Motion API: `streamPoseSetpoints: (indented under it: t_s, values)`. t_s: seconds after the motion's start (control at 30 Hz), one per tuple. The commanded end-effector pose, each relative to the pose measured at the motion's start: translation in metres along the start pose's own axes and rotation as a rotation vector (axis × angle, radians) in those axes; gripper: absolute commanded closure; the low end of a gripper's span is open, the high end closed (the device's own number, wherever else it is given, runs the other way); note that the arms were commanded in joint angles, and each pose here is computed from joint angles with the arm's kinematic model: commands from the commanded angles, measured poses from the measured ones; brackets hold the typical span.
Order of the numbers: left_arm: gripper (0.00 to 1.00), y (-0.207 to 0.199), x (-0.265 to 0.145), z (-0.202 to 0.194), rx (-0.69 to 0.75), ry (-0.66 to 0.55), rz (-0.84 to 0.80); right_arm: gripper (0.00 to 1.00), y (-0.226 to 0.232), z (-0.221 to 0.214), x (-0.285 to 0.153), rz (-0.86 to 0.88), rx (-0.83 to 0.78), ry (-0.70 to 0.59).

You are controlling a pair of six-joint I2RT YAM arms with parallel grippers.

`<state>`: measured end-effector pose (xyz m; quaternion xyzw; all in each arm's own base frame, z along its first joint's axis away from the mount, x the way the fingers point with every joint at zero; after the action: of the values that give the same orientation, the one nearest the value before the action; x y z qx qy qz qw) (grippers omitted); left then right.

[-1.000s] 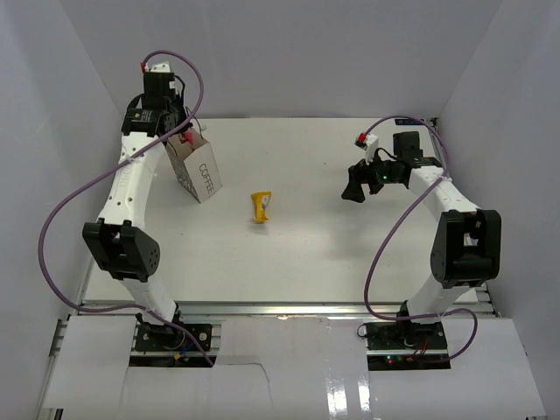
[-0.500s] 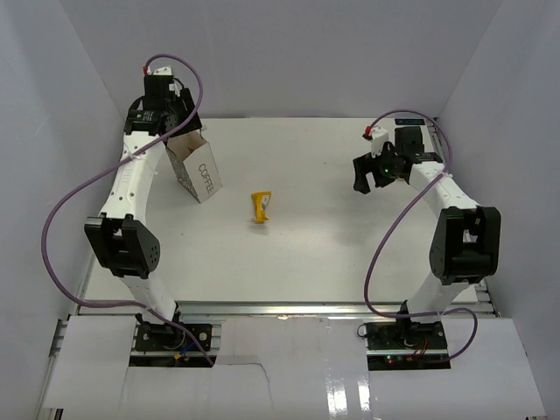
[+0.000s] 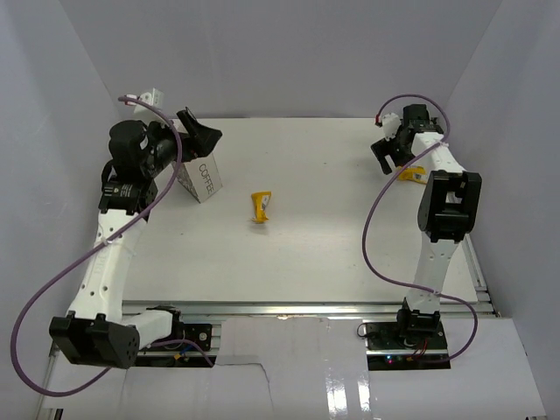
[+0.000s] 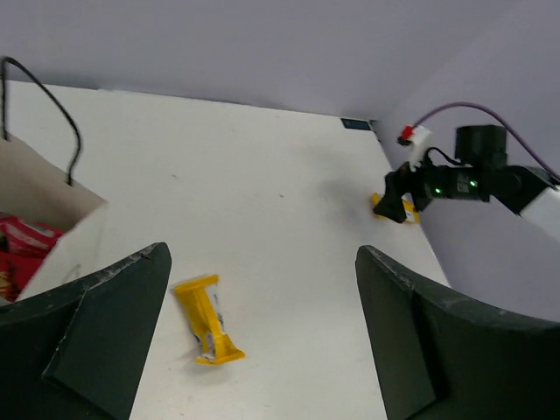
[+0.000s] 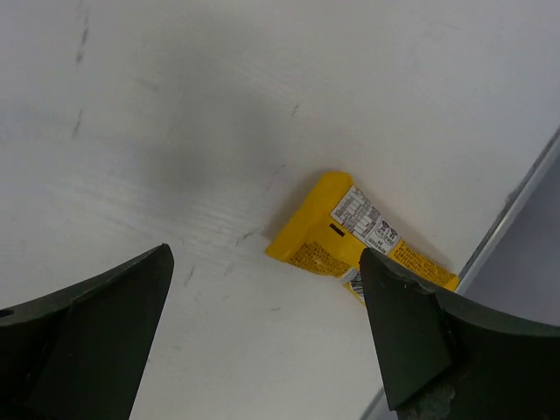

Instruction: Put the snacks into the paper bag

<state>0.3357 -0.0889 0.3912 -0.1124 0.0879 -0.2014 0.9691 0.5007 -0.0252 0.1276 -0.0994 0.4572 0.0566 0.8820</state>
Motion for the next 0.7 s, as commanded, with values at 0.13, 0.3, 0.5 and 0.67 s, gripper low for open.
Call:
streamPoseSetpoints:
  t_s: [0.13,0.3,0.5,0.67]
  values:
    - [0.03,-0.025,-0.026,-0.057,-0.132,0.037,-0.204,0.12,-0.037,-0.017,-0.031,0.189,-0.732,0.052]
    - [0.03,-0.025,-0.031,-0.069,-0.18,0.024,-0.196,0.12,-0.075,-0.016,-0.011,0.13,-0.854,0.11]
    - [0.02,-0.027,-0.022,-0.078,-0.228,0.064,-0.225,0.14,-0.096,-0.005,0.032,0.099,-0.938,0.169]
    - [0.02,-0.032,-0.021,-0.089,-0.296,0.078,-0.207,0.19,-0.084,-0.024,0.053,0.205,-0.933,0.193]
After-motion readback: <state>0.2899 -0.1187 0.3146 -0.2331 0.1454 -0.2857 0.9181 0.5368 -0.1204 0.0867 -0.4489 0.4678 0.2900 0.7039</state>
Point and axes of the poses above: each gripper's point midway between its finger pads, its own x axis out along the fingers, its own y axis along the line the jaws close on, z = x × y, the point moved 5 cm from there along -x, back along the fingers, and after that the axes turned 13 degrees about x, right-handed, at the moved point
